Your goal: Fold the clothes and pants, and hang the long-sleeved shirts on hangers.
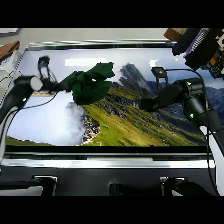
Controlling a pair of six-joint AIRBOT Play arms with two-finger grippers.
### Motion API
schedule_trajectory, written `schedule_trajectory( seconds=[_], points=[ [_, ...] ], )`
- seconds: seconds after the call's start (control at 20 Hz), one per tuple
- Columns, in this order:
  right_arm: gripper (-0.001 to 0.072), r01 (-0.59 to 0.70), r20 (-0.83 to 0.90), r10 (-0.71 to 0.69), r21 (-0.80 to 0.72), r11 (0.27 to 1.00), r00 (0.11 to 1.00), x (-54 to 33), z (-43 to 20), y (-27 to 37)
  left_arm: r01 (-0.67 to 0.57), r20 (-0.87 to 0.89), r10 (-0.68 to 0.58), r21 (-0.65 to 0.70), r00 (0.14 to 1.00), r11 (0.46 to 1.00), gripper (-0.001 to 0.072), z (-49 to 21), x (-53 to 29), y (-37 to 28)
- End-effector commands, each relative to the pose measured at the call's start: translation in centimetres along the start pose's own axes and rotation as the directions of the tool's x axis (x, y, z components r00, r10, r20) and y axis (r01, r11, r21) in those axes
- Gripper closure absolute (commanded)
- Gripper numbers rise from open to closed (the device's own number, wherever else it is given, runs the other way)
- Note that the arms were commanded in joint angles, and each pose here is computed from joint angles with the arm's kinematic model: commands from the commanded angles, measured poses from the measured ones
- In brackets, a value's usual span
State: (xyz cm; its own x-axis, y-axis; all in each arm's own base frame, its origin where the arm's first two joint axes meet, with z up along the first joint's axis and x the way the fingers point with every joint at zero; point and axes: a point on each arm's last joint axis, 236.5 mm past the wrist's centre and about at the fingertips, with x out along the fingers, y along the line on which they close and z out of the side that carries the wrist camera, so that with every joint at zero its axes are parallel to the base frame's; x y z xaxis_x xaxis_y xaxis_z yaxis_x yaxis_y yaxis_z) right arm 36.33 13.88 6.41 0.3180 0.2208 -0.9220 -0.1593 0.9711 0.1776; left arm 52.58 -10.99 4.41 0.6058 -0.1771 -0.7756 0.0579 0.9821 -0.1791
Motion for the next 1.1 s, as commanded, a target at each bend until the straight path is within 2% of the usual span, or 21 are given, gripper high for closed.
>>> schedule_trajectory(
  seconds=[0.0, 0.15, 0.35, 0.4, 0.45, 0.5, 0.6, 0.7, 0.85, 0.95, 1.05],
  points=[
    [0.068, 0.002, -0.016, -0.002, 0.003, 1.0, 1.0, 0.0, -0.4, 0.0, 0.021, 0.105, -0.031, 0.093, 0.994, 0.995, -0.0013, 5.9, 4.2, -4.9],
    [0.068, 0.002, -0.015, -0.002, 0.023, 1.0, 1.0, 0.0, -0.4, 0.0, 0.012, 0.08, -0.02, 0.098, 0.997, 0.995, -0.0013, 6.0, 11.3, -5.6],
    [0.068, 0.002, -0.015, -0.002, 0.029, 1.0, 1.0, 0.0, -0.3, 0.0, -0.015, -0.038, 0.016, 0.018, 0.999, 1.0, -0.001, 1.3, 16.1, -3.9],
    [0.068, 0.002, -0.013, -0.001, 0.036, 0.999, 1.0, 0.0, -0.3, 0.0, -0.02, -0.066, 0.021, 0.016, 0.998, 1.0, 0.0155, 0.6, 16.0, -3.7],
    [0.068, 0.002, -0.012, -0.001, 0.037, 0.999, 1.0, 0.0, -0.3, 0.0, -0.021, -0.083, 0.024, 0.036, 0.996, 0.999, 0.0509, 0.5, 15.3, -3.8],
    [0.068, 0.002, -0.013, -0.001, 0.043, 0.999, 1.0, 0.0, -0.3, 0.0, -0.006, -0.087, 0.012, 0.071, 0.996, 0.997, 0.0684, 0.9, 14.1, -4.3],
    [0.068, 0.001, -0.03, 0.002, 0.073, 0.997, 1.0, 0.0, -0.7, 0.1, 0.049, -0.106, -0.038, 0.107, 0.994, 0.993, 0.0688, 1.7, 10.3, -6.1],
    [0.0682, -0.008, -0.082, 0.015, 0.082, 0.997, 0.997, -0.1, -1.9, 0.4, 0.197, -0.215, -0.185, 0.037, 0.959, 0.98, 0.0689, 0.2, 5.0, -10.6],
    [0.0682, -0.004, -0.168, 0.018, 0.082, 0.997, 0.986, -0.7, -4.1, 0.5, 0.422, -0.483, -0.383, -0.032, 0.787, 0.906, 0.0689, -6.7, -2.2, -18.9],
    [0.0682, -0.015, -0.198, 0.031, 0.082, 0.996, 0.98, -1.8, -5.2, 0.8, 0.471, -0.668, -0.354, -0.005, 0.655, 0.882, 0.0689, -13.7, -4.8, -22.7],
    [0.0682, -0.034, -0.218, 0.052, 0.081, 0.996, 0.975, -3.4, -6.4, 1.4, 0.469, -0.771, -0.29, 0.012, 0.566, 0.883, 0.0689, -20.4, -5.5, -25.9]
  ],
)
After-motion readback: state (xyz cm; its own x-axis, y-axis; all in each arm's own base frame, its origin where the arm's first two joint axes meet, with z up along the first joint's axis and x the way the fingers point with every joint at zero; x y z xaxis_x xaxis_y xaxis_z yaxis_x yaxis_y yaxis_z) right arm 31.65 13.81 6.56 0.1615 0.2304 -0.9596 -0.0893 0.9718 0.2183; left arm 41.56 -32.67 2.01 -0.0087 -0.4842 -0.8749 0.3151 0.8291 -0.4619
